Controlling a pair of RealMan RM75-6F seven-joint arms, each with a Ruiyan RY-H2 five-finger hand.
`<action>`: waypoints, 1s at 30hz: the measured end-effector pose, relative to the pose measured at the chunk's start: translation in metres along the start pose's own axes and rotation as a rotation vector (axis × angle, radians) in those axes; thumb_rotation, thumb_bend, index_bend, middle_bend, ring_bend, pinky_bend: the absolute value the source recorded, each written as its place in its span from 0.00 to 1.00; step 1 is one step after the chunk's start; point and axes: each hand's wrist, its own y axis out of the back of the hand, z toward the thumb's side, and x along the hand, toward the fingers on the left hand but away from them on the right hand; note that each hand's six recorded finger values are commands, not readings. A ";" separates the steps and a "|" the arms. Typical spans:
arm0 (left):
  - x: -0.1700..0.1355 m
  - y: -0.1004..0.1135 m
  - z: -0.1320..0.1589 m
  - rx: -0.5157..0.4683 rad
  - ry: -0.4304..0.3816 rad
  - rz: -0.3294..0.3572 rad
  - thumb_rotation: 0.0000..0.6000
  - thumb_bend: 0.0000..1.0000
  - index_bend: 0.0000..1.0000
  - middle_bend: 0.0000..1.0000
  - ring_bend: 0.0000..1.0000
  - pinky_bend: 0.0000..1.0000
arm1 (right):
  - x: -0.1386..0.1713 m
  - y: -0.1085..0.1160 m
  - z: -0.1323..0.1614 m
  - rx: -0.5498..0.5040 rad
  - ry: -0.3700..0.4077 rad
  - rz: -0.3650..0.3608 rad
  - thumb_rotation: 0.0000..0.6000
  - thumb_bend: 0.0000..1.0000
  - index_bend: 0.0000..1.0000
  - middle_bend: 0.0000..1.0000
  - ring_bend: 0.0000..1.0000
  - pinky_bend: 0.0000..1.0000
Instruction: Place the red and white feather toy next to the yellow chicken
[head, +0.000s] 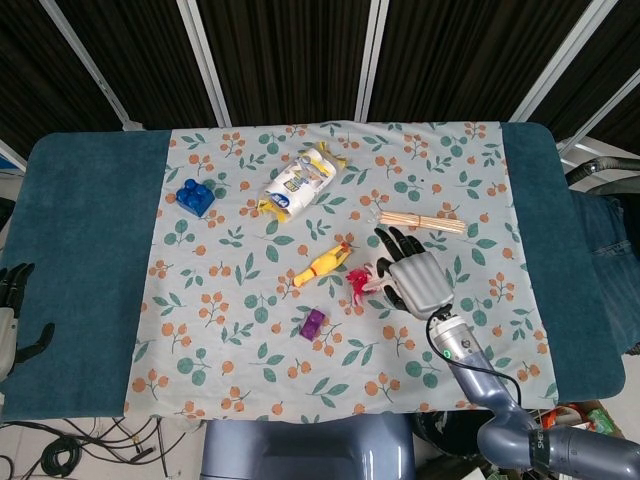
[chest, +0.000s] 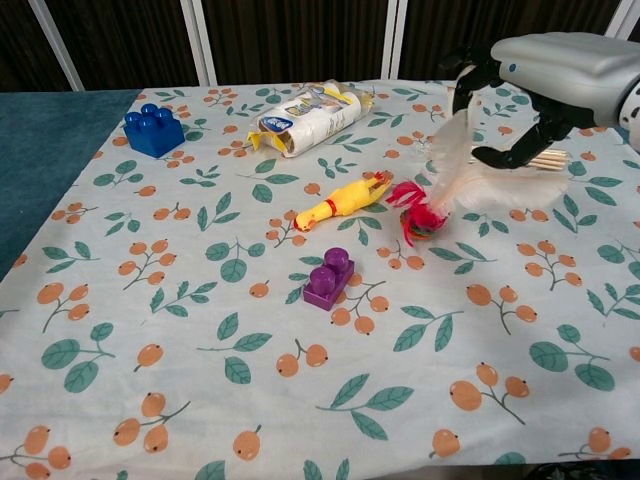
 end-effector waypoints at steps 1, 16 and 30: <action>0.000 0.000 0.000 0.000 0.000 0.000 1.00 0.32 0.04 0.06 0.01 0.05 | 0.000 0.000 0.001 0.005 0.004 0.002 1.00 0.27 0.10 0.02 0.01 0.15; 0.000 0.000 0.000 0.001 0.001 -0.001 1.00 0.32 0.04 0.06 0.01 0.05 | 0.008 0.019 0.021 0.029 0.040 -0.021 1.00 0.23 0.00 0.01 0.00 0.15; 0.000 0.001 0.002 0.002 -0.010 0.005 1.00 0.32 0.04 0.06 0.01 0.05 | 0.066 0.068 -0.035 -0.094 -0.125 -0.142 1.00 0.23 0.00 0.02 0.00 0.15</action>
